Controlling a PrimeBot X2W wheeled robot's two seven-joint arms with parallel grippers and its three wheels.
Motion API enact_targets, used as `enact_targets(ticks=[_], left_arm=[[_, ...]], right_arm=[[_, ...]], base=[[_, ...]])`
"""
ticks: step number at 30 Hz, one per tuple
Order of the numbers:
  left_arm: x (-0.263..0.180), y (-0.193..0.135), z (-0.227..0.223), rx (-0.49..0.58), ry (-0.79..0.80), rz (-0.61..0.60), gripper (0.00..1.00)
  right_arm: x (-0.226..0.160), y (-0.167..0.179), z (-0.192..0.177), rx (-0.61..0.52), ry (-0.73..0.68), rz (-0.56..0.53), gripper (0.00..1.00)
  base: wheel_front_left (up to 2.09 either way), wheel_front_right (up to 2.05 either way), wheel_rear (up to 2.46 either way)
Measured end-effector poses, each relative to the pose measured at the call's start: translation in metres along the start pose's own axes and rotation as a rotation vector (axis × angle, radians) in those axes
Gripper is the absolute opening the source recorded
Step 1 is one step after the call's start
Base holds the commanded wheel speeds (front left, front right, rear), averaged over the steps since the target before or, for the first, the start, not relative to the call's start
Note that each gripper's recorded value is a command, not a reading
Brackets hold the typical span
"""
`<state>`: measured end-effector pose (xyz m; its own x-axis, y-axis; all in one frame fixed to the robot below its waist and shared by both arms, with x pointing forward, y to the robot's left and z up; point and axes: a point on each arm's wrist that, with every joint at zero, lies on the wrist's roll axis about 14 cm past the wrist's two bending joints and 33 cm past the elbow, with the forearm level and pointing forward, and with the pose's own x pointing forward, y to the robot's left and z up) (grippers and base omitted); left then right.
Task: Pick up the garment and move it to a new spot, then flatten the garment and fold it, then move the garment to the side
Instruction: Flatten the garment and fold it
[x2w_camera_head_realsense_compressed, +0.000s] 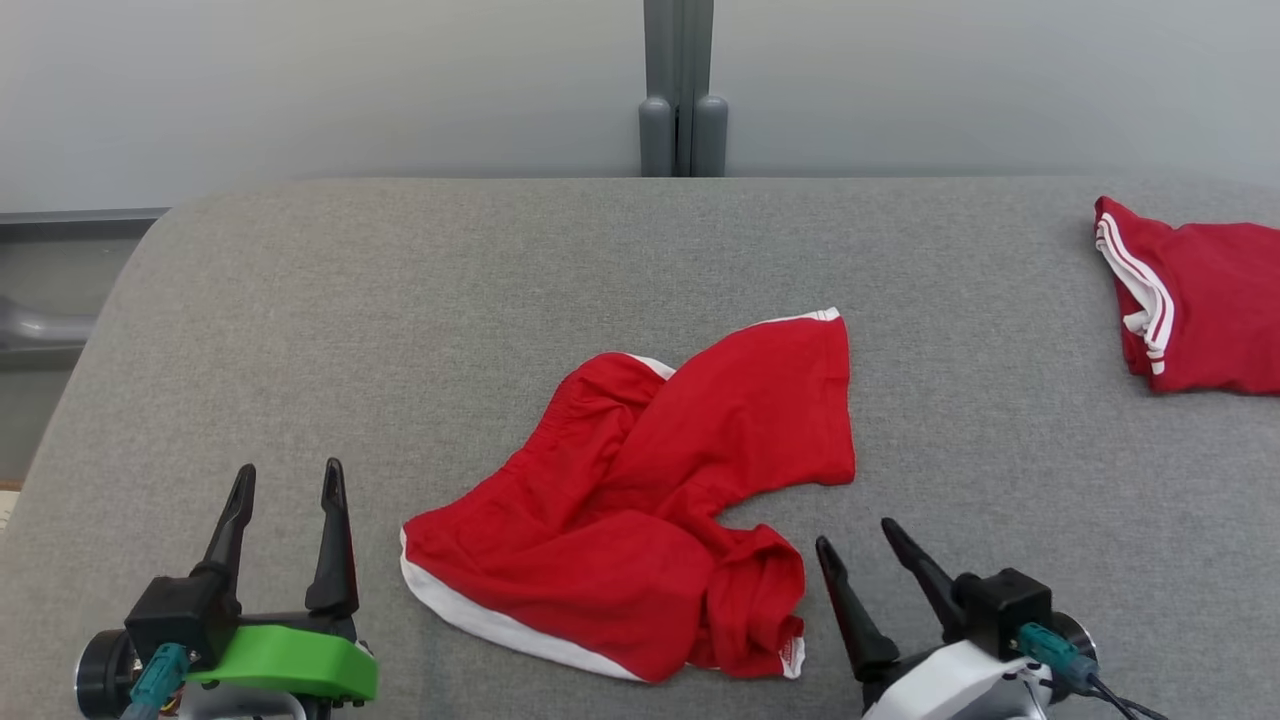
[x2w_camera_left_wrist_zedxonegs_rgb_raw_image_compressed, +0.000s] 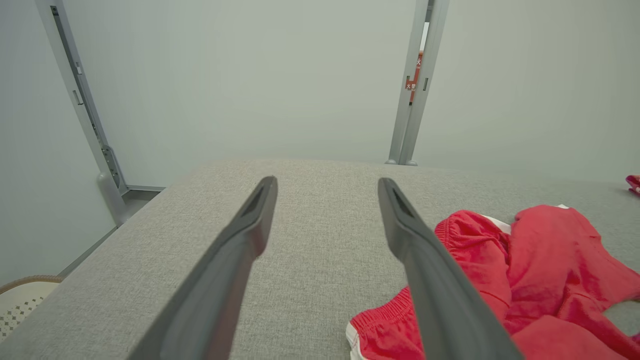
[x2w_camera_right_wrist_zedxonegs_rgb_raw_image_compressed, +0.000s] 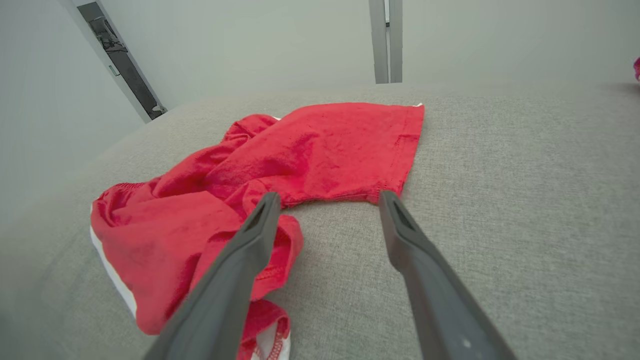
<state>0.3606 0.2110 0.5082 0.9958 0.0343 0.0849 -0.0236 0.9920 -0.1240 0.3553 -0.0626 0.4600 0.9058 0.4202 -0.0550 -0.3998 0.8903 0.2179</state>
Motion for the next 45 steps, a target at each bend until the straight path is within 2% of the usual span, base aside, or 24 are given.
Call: enact_targets(ticks=[6,10,18,27,28,29,30,31,38,45], left_arm=[[-0.006,0.006,-0.003,-0.005,0.009,0.021,1.0],[-0.01,0.009,-0.005,-0.004,0.014,0.034,1.0],[-0.016,0.022,-0.009,-0.006,0.026,0.079,1.0],[-0.017,0.021,-0.015,-0.009,0.046,0.081,1.0],[-0.016,0.021,-0.015,-0.009,0.046,0.08,1.0],[-0.016,0.02,-0.016,-0.009,0.047,0.08,1.0],[-0.016,0.02,-0.016,-0.008,0.049,0.08,1.0],[-0.017,0.02,-0.017,-0.009,0.051,0.081,1.0],[-0.016,0.02,-0.018,-0.011,0.055,0.079,1.0],[-0.013,0.012,-0.023,-0.017,0.068,0.056,1.0]], right_arm=[[0.012,0.046,-0.008,-0.006,0.034,0.158,1.0],[0.014,0.066,-0.023,0.015,0.083,0.219,1.0],[0.018,0.064,-0.05,0.026,0.183,0.211,1.0],[0.04,0.051,-0.053,0.056,0.198,0.165,1.0],[0.042,0.049,-0.053,0.066,0.198,0.156,0.88],[0.044,0.048,-0.054,0.07,0.202,0.15,0.36],[0.045,0.046,-0.055,0.074,0.204,0.145,0.05],[0.045,0.045,-0.055,0.076,0.206,0.14,0.0],[0.059,0.02,-0.033,0.093,0.135,0.064,0.0],[0.078,-0.039,0.012,0.073,0.022,-0.051,0.0]], base=[[0.0,0.0,0.0],[0.0,0.0,0.0],[0.0,0.0,0.0],[0.0,0.0,0.0],[0.0,0.0,0.0],[0.0,0.0,0.0],[0.0,0.0,0.0],[0.0,0.0,0.0],[0.0,0.0,0.0],[0.0,0.0,0.0]])
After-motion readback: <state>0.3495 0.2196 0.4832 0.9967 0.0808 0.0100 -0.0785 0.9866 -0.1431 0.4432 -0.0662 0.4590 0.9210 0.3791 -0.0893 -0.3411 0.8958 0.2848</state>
